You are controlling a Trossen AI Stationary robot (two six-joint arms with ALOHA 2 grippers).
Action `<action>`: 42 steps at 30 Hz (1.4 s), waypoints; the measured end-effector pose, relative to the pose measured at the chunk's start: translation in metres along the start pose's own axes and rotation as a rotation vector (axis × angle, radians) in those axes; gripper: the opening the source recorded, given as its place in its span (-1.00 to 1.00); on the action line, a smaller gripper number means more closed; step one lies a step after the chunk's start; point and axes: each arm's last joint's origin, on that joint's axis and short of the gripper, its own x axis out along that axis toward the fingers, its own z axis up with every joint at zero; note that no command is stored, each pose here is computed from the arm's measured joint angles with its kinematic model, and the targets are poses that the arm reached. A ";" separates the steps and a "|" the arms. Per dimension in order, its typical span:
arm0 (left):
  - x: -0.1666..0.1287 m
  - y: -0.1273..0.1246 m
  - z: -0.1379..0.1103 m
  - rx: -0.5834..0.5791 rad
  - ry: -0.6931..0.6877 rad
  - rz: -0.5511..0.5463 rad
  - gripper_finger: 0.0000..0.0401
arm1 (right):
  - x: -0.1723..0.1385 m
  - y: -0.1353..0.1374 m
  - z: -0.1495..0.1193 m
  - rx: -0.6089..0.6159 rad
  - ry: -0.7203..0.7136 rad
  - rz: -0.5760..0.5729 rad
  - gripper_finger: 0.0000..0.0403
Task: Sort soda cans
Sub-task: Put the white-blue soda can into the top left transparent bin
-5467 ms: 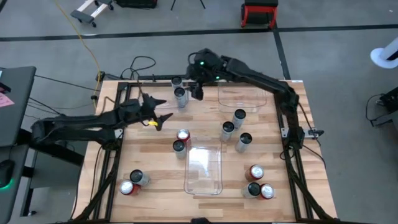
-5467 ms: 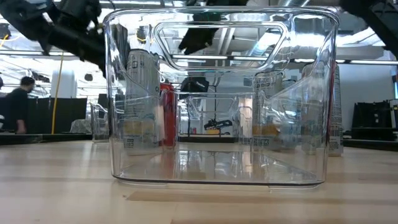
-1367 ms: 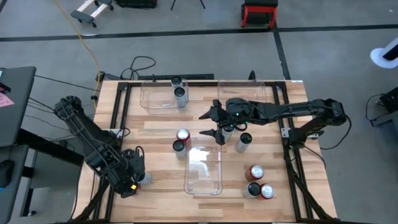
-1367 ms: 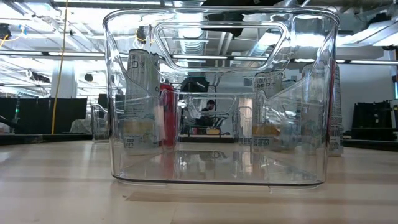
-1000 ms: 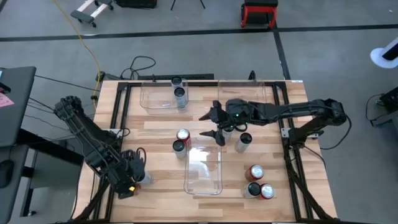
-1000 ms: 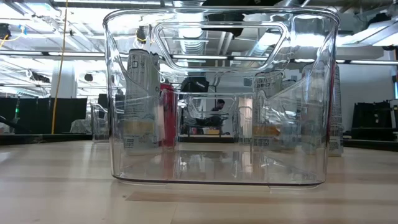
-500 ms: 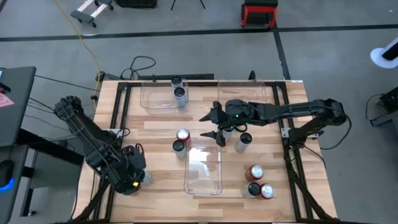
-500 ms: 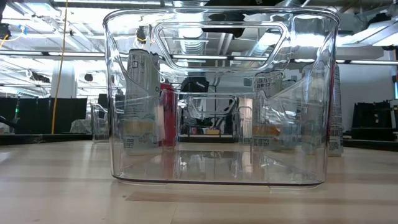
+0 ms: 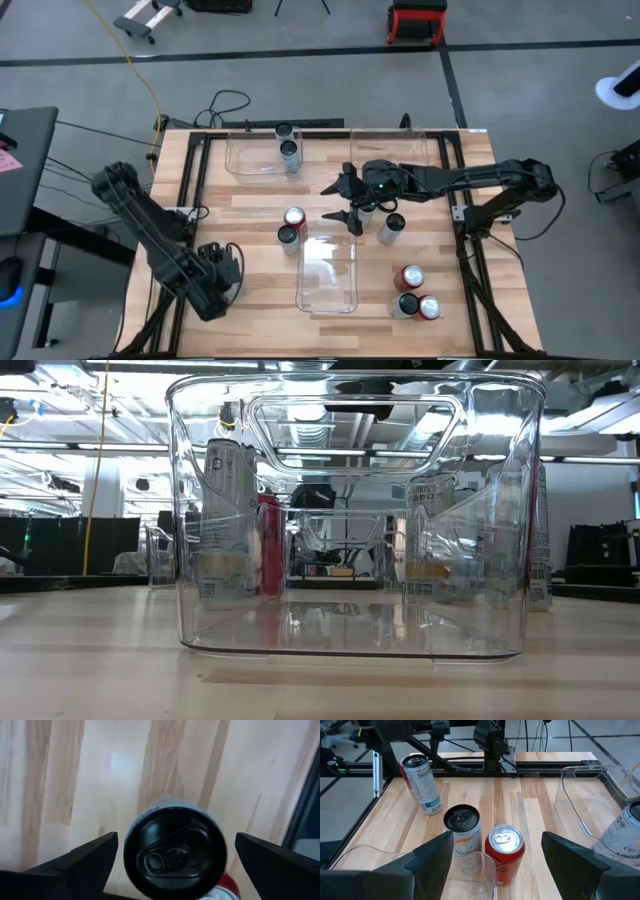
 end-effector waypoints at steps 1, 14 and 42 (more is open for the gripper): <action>0.002 -0.001 0.000 0.003 0.008 0.011 0.99 | 0.000 0.000 0.000 0.001 0.000 0.000 0.60; 0.004 0.005 0.000 -0.011 -0.011 0.096 0.33 | 0.000 -0.001 0.000 0.009 0.000 -0.023 0.60; -0.077 0.187 0.033 -0.369 -0.275 0.319 0.25 | 0.001 0.020 -0.006 0.045 0.063 0.027 0.60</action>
